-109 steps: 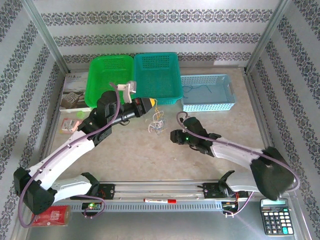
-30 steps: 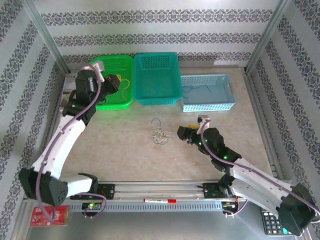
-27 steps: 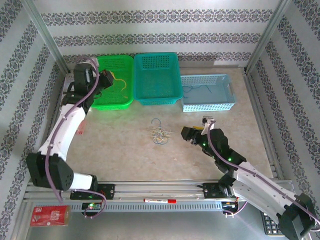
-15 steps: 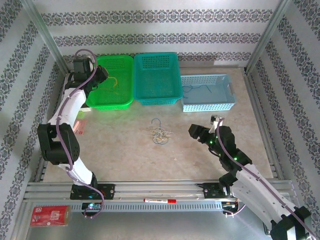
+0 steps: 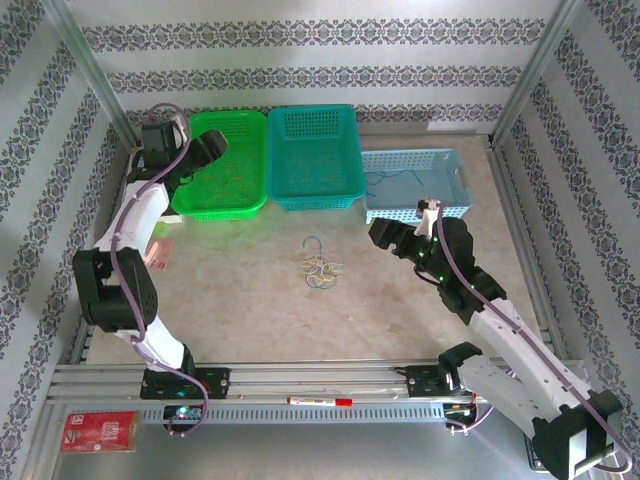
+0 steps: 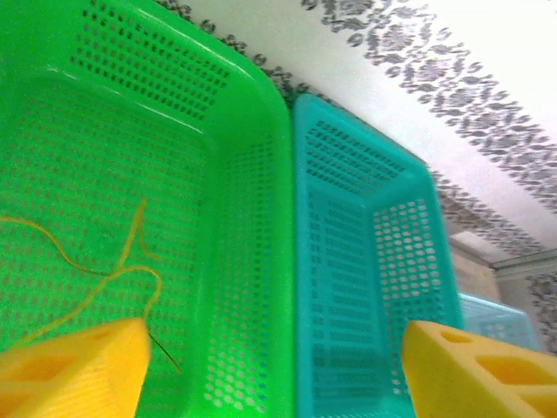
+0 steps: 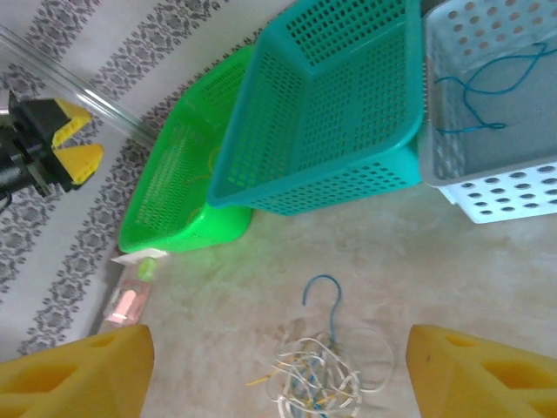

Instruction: Untangle the cables

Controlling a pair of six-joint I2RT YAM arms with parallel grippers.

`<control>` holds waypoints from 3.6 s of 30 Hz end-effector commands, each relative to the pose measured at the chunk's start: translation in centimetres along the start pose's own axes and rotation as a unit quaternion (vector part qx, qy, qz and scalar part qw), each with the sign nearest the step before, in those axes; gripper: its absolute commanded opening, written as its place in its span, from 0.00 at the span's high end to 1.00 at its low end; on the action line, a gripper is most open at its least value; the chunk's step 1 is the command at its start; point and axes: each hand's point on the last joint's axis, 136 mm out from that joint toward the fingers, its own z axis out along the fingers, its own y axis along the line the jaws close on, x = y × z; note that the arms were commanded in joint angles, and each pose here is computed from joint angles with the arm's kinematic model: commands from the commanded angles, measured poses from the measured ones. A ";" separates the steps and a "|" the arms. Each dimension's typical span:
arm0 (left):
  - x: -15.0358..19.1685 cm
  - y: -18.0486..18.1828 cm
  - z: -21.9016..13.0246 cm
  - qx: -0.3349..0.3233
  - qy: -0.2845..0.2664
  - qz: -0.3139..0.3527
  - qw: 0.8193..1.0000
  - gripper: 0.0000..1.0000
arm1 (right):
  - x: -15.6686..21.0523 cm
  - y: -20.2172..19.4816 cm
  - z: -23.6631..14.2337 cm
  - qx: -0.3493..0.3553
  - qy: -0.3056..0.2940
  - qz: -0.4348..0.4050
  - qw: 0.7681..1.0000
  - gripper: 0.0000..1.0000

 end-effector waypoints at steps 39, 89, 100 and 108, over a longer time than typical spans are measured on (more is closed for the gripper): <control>23.0 -7.0 -9.5 0.153 0.117 -0.078 0.978 0.00 | 15.1 -1.1 9.4 0.055 0.208 0.044 0.976 0.40; 26.6 -8.0 -7.9 0.146 0.166 -0.041 0.974 0.00 | 0.8 14.7 0.1 -0.240 0.057 0.008 0.969 1.00; 24.2 -10.4 -9.0 0.172 0.143 -0.025 0.974 0.00 | 2.5 12.5 1.2 -0.204 0.068 -0.030 0.976 1.00; 19.8 -14.7 -12.1 0.223 0.098 -0.011 0.970 0.00 | 3.8 10.4 1.9 -0.183 0.069 -0.017 0.981 1.00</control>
